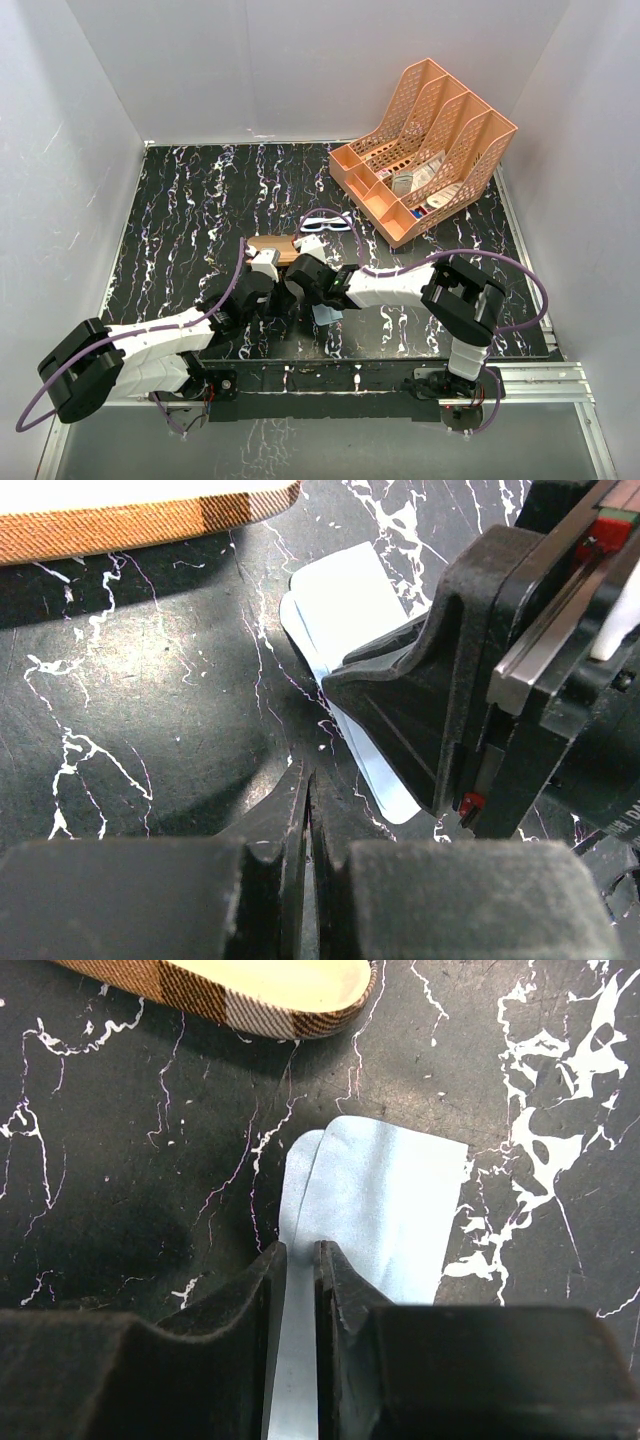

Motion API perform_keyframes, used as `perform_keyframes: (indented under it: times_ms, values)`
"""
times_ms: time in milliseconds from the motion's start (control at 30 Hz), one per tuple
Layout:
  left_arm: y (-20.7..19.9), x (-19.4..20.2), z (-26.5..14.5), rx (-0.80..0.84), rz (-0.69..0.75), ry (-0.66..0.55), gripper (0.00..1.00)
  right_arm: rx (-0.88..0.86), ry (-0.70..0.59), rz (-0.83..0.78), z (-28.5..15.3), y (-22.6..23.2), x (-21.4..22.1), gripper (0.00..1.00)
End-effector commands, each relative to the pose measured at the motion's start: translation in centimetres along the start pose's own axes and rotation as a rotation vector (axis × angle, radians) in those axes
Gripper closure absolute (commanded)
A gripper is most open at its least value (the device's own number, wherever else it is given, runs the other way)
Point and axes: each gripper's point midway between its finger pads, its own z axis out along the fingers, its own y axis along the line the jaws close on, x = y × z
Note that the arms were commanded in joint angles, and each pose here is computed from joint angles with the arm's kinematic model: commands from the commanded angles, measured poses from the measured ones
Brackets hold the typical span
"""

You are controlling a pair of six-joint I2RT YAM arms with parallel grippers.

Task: Organize the sunglasses
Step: Adjust the glasses cleaning cloth at the center of the board.

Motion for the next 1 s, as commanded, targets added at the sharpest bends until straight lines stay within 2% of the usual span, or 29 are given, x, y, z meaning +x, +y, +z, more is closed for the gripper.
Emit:
perform_keyframes:
  times_ms: [0,100,333,700,967]
  values:
    - [-0.29,-0.36,0.03,0.012,-0.008,-0.011,1.00,-0.022,0.074,-0.017,-0.66,-0.08,2.23,0.84]
    - [-0.26,-0.30,0.04,0.011,-0.009,-0.010,1.00,-0.026,0.071,-0.016,-0.72,0.00,2.18,0.91]
    - [-0.37,-0.29,0.08,0.016,-0.012,-0.009,1.00,-0.021,0.074,-0.017,-0.64,-0.12,2.31,0.95]
    - [-0.42,-0.23,0.15,0.019,-0.012,-0.007,1.00,-0.017,0.068,-0.015,-0.83,-0.22,2.13,0.86]
    - [-0.47,-0.23,0.22,0.021,-0.012,-0.005,1.00,-0.015,0.062,-0.012,-0.98,-0.30,1.93,0.92]
